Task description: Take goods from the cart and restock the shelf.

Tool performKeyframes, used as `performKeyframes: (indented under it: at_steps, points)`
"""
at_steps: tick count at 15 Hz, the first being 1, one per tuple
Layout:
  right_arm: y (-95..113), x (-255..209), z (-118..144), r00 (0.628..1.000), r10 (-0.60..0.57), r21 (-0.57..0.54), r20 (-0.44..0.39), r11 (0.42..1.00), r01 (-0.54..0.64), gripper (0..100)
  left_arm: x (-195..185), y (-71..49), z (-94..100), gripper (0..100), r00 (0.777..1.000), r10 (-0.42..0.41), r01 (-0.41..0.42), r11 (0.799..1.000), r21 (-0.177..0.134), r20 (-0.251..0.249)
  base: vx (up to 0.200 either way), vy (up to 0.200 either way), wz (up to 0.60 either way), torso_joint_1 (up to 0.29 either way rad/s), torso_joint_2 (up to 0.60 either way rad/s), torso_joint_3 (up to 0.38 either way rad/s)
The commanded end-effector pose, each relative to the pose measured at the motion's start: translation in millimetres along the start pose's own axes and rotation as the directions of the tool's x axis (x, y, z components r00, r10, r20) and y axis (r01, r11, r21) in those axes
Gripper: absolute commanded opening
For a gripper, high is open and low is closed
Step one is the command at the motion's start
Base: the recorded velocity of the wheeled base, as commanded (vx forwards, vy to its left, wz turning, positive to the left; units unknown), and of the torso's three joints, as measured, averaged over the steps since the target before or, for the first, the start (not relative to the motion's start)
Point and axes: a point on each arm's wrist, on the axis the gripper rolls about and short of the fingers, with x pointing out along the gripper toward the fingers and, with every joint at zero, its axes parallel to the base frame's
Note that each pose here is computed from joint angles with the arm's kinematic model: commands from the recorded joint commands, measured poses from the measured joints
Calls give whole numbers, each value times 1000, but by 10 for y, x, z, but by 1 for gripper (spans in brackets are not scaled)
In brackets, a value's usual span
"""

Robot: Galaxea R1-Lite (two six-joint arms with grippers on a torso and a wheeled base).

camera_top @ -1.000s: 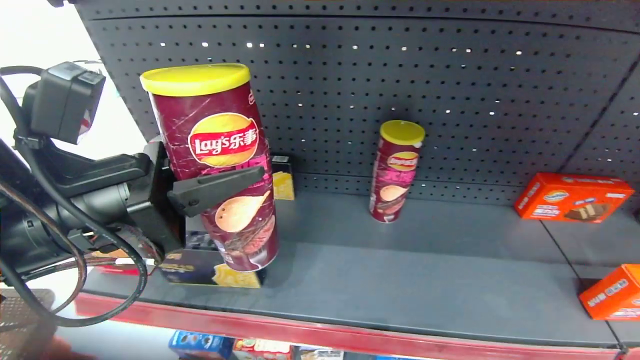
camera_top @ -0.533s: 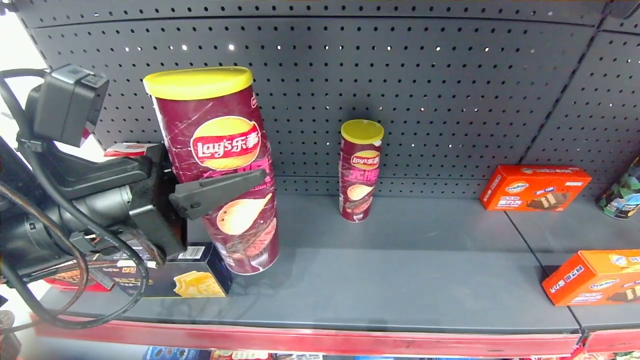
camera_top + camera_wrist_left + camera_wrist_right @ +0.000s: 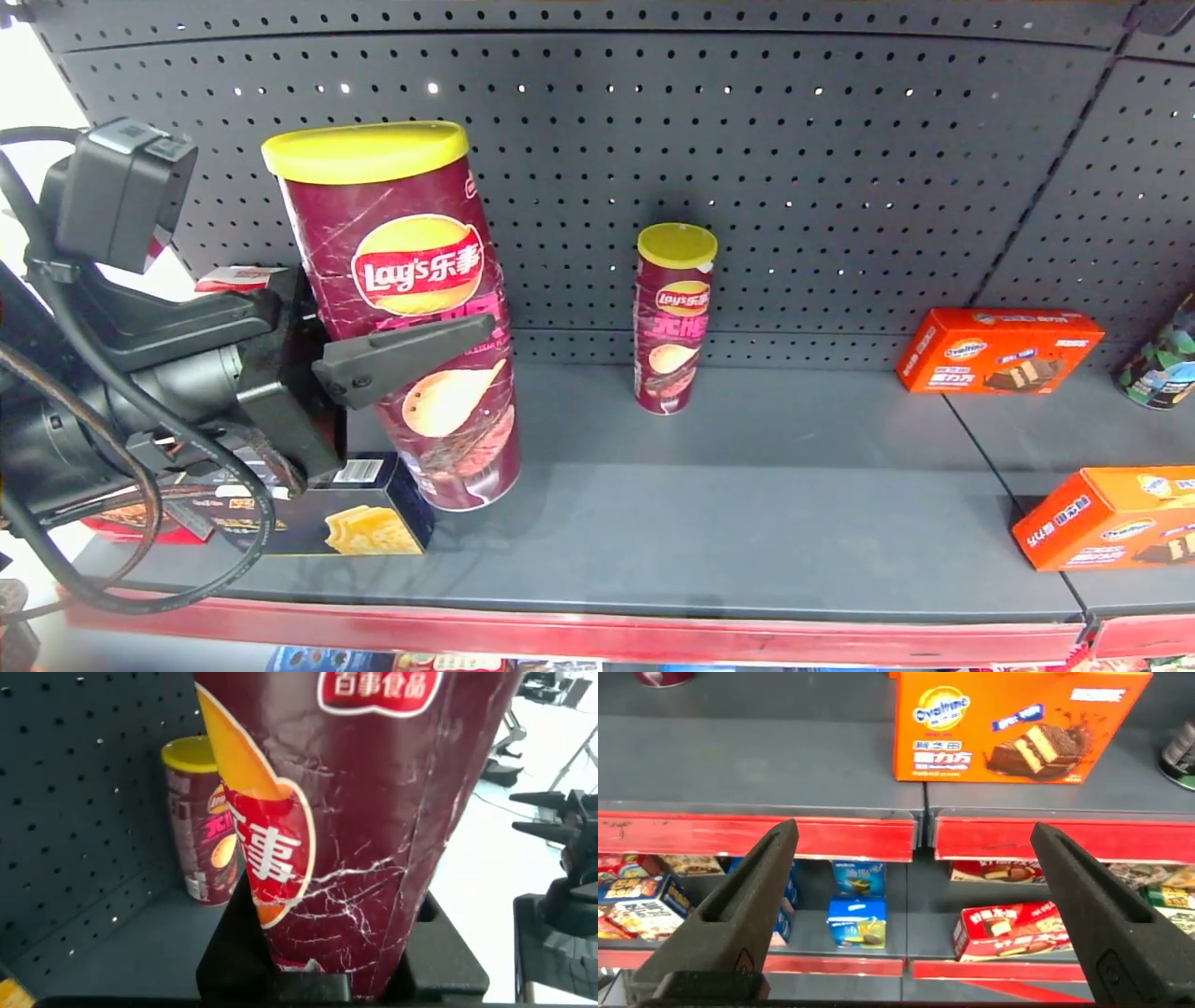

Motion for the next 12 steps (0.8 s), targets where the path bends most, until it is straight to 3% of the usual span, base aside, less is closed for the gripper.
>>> performKeyframes:
  at_steps: [1,2,3,6,8,9,12]
  points:
    - [-5,-73,417,997,21,13,80,1000,-22,100,9,10,-2,0,1000,0,0,1000,2,4,0,0,0,0,0,0]
    - [13,183,909,990,132,105,-49,986,-127,100,25,30,1,0,1000,1,-1,1000,-2,8,0,0,0,0,0,0]
    - [26,242,1025,978,209,126,-25,971,-204,100,37,44,-18,0,1000,0,0,1000,-8,22,0,0,0,0,0,0]
    - [106,539,1161,934,358,41,-26,933,-356,100,26,40,26,0,998,1,3,999,-50,65,0,0,0,0,0,0]
    - [221,862,1195,906,422,24,-37,906,-422,100,-6,18,-25,0,999,9,-5,998,-70,52,0,0,0,0,0,0]
    - [305,981,1160,875,477,29,-82,879,-476,100,-19,12,-47,0,999,11,-7,997,-74,46,0,0,0,0,0,0]
    - [478,1215,1243,830,546,44,-109,837,-545,100,-24,16,-40,0,999,14,-10,997,-74,47,0,0,0,0,0,0]
